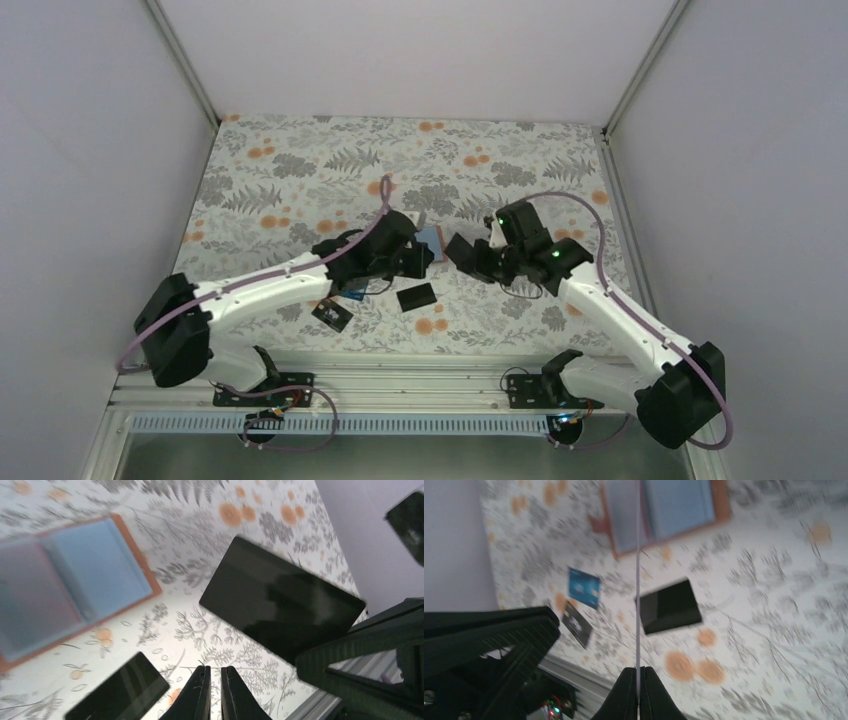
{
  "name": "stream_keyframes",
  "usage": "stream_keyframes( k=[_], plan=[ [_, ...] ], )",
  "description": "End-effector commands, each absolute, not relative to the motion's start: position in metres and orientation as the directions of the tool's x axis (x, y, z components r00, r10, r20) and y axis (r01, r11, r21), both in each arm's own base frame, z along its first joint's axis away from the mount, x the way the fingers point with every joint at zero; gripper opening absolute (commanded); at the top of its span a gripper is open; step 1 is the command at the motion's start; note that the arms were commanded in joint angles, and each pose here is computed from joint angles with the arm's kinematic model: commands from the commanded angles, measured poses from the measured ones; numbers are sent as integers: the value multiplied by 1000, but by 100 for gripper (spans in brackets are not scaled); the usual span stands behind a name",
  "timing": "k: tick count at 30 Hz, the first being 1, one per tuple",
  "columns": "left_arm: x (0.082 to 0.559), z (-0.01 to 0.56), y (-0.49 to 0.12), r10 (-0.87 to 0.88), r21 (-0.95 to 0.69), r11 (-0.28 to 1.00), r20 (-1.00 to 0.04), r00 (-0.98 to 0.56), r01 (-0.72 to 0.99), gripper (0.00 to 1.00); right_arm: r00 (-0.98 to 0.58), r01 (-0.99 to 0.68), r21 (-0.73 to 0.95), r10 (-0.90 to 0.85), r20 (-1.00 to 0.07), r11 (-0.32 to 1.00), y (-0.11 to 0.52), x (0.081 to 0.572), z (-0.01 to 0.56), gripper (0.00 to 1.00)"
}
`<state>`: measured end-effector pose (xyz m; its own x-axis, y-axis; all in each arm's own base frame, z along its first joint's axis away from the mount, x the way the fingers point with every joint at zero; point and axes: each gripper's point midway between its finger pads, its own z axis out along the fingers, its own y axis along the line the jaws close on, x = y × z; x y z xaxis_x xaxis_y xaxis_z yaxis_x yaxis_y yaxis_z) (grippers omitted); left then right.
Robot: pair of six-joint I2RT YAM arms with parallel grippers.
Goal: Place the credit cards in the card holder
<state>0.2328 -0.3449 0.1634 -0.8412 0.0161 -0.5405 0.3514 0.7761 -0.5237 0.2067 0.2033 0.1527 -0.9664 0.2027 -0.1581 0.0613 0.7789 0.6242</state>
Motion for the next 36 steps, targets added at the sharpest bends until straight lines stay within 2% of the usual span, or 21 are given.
stream_keyframes(
  k=[1, 9, 13, 19, 24, 36],
  plan=[
    [251, 196, -314, -59, -495, 811, -599, -799, 311, 14, -907, -59, 682, 246, -341, 729, 218, 253, 205, 4],
    [271, 274, -296, -186, -589, 730, -660, -728, 348, 44, -817, -220, 777, 324, -478, 590, 239, 293, 291, 4],
    [278, 317, -291, -266, -653, 655, -672, -691, 381, 50, -767, -294, 808, 378, -519, 511, 242, 303, 336, 4],
    [285, 379, -283, -379, -715, 525, -682, -626, 462, 51, -729, -391, 840, 432, -532, 375, 246, 308, 397, 4],
    [285, 426, -276, -455, -722, 430, -692, -560, 543, 51, -736, -440, 865, 454, -502, 242, 251, 303, 432, 4],
    [278, 480, -277, -550, -686, 255, -682, -481, 681, 51, -817, -437, 899, 407, -408, 24, 265, 290, 467, 4]
  ],
)
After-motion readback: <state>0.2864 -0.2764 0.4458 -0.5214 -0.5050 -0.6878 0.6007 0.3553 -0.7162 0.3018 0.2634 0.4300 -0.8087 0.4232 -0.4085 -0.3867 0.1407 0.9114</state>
